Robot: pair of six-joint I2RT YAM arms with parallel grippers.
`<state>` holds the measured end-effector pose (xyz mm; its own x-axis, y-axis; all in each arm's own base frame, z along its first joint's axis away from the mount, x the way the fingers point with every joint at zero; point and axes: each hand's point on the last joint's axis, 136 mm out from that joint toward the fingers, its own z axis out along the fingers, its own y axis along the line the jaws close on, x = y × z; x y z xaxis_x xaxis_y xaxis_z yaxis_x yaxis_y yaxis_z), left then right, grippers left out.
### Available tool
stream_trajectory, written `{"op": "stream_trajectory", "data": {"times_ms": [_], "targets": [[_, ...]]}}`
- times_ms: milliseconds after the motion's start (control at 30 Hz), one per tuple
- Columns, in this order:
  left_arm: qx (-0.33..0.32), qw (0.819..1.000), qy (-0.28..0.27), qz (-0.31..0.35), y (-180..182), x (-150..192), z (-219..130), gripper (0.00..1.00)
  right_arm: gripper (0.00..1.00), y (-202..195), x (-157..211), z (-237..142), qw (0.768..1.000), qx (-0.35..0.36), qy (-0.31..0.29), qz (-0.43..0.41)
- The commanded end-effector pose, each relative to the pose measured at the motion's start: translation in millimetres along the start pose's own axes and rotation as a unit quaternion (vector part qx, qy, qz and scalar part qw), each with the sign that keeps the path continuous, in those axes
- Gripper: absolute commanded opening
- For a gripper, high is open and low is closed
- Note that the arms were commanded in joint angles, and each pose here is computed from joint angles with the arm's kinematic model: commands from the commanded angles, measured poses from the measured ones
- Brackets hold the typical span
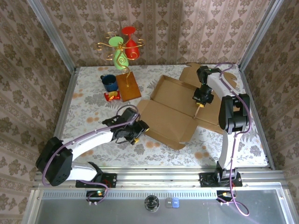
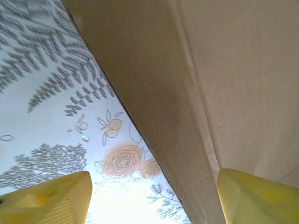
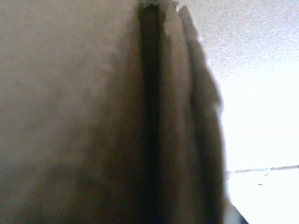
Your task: Fold the paper box
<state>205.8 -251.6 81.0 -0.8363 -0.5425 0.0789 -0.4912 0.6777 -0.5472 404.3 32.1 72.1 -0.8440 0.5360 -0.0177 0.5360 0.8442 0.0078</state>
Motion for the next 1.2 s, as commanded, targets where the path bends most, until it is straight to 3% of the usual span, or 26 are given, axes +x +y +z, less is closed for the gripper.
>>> {"op": "stream_trajectory", "data": {"times_ms": [0,100,233,667,1033,1167], "targets": [[0.055,0.997,-0.023,-0.042,-29,-5,4,0.72,0.0,4,4,-10,0.999,-0.028,0.004,0.024],[0.06,0.997,-0.04,-0.038,-28,-10,10,0.68,0.0,5,6,-9,0.999,-0.032,0.007,0.027],[0.081,0.994,-0.058,-0.039,-34,-18,19,0.56,0.0,5,8,-9,0.999,-0.034,0.008,0.029],[0.038,0.992,-0.117,0.014,-41,-34,-17,0.0,0.0,4,16,-7,0.998,-0.046,0.012,0.043],[-0.12,0.972,-0.172,0.107,-46,-60,-86,0.0,0.0,33,70,-25,0.989,-0.095,0.006,0.117],[-0.169,0.958,-0.183,0.142,-51,-72,-109,0.0,0.05,37,96,-19,0.979,-0.11,0.026,0.171]]}}
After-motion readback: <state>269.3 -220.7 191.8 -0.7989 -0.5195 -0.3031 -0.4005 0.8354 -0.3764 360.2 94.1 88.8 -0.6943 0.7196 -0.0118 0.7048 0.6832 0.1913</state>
